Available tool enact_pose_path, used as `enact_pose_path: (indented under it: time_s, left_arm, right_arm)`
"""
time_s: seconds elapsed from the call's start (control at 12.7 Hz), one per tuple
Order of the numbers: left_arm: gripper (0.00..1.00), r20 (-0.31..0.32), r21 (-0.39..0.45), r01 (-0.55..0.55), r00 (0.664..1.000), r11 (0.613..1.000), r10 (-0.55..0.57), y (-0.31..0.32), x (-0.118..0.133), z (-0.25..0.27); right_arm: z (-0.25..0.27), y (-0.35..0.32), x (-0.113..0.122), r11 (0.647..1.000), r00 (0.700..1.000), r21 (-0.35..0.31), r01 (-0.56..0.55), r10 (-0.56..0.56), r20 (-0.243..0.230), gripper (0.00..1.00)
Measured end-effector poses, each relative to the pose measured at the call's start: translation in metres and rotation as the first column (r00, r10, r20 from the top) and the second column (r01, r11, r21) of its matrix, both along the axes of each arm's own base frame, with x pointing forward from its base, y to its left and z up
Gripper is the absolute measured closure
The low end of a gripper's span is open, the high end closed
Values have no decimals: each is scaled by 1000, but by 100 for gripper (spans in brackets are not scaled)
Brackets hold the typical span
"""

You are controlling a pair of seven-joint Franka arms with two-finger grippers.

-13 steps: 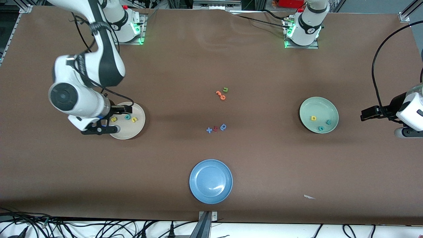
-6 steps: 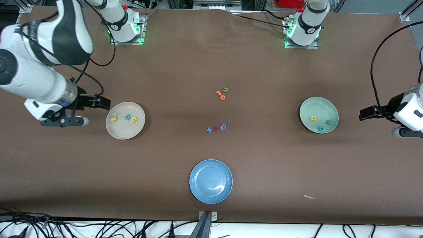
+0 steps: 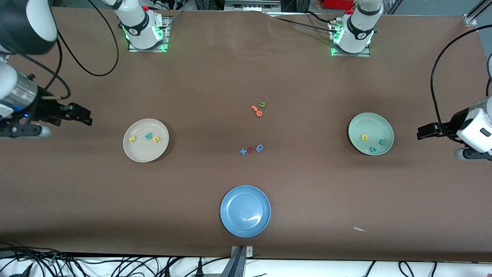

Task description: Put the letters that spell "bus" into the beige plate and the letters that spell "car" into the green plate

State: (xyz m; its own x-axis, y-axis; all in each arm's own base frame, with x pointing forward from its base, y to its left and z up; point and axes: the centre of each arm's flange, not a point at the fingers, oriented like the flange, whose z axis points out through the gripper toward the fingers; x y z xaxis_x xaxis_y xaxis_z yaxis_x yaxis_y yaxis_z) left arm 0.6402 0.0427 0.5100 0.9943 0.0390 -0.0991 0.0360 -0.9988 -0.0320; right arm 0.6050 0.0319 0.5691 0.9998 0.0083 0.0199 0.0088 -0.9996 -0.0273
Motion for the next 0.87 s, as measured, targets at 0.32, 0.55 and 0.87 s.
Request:
enact_pose_path:
  time_s: [0.32,0.55,0.87]
  left_arm:
    - [0,-2,0,1,1000,1000,-1,0,0,0]
    - [0,-2,0,3,1000,1000,-3,0,0,-1]
    - [0,-3,0,4,1000,1000,-4,0,0,-1]
  right_arm:
    - [18,3,-40,1000,1000,11,-13,12,16,0]
    - [15,16,-48,999,999,2,-32,32,36,0]
    - [11,12,-46,1000,999,2,-23,23,32,0]
